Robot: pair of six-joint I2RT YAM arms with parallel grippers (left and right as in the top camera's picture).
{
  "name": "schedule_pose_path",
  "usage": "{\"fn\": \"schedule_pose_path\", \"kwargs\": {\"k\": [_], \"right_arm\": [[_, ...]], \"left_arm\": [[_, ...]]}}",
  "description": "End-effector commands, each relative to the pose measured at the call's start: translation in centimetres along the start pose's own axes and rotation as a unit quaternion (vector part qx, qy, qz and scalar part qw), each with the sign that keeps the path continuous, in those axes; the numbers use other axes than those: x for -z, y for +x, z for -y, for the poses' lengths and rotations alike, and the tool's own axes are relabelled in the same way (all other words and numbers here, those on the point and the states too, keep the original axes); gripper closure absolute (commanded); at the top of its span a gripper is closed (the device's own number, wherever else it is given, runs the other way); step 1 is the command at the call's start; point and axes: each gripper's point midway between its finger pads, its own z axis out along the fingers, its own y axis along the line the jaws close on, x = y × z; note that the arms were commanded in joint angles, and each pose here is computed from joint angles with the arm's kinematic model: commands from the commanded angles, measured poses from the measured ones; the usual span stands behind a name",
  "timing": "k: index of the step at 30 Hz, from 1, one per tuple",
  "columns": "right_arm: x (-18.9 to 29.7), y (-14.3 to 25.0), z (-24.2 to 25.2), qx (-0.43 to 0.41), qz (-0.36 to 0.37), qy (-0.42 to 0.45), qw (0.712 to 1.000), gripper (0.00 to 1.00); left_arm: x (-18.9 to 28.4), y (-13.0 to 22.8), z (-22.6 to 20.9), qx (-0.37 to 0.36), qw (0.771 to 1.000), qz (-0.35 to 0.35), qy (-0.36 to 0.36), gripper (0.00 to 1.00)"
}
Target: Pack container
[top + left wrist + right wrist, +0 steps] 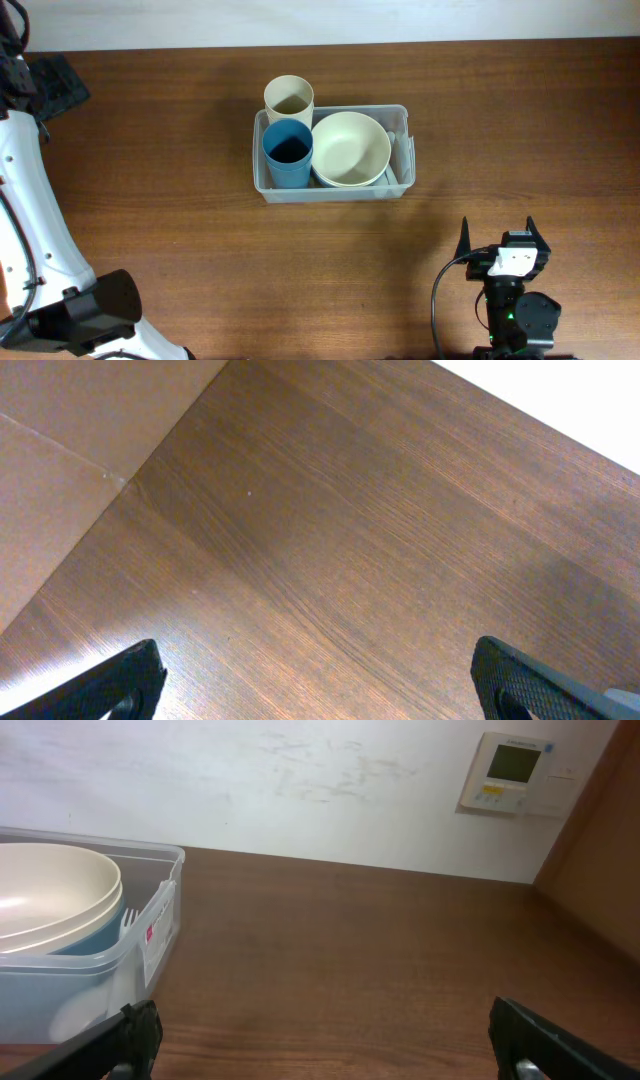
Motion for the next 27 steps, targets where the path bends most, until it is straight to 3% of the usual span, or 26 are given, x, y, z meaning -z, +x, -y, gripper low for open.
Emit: {"fn": "schedule_pose_path", "kwargs": {"k": [1, 12, 22, 27], "right_arm": [[0.0, 0.1, -0.3, 0.002, 0.002, -0.007, 1.0, 0.01], [0.0, 0.1, -0.3, 0.002, 0.002, -0.007, 1.0, 0.01], [0.0, 0.1, -0.3, 0.002, 0.002, -0.007, 1.0, 0.01], [0.0, 0.1, -0.3, 0.002, 0.002, -0.007, 1.0, 0.01]], "left_arm": [[0.1, -0.3, -0.2, 0.009, 1.0, 0.004, 0.001, 0.0], [1.2, 1.3, 0.0, 0.003, 1.0, -0.023, 0.018, 0.0], [6.4, -2.8, 2.2, 0.028, 0.984, 0.152, 0.094, 0.0], [5.7, 0.0, 4.8, 0.026, 0.962, 0.234, 0.141, 0.0]]}}
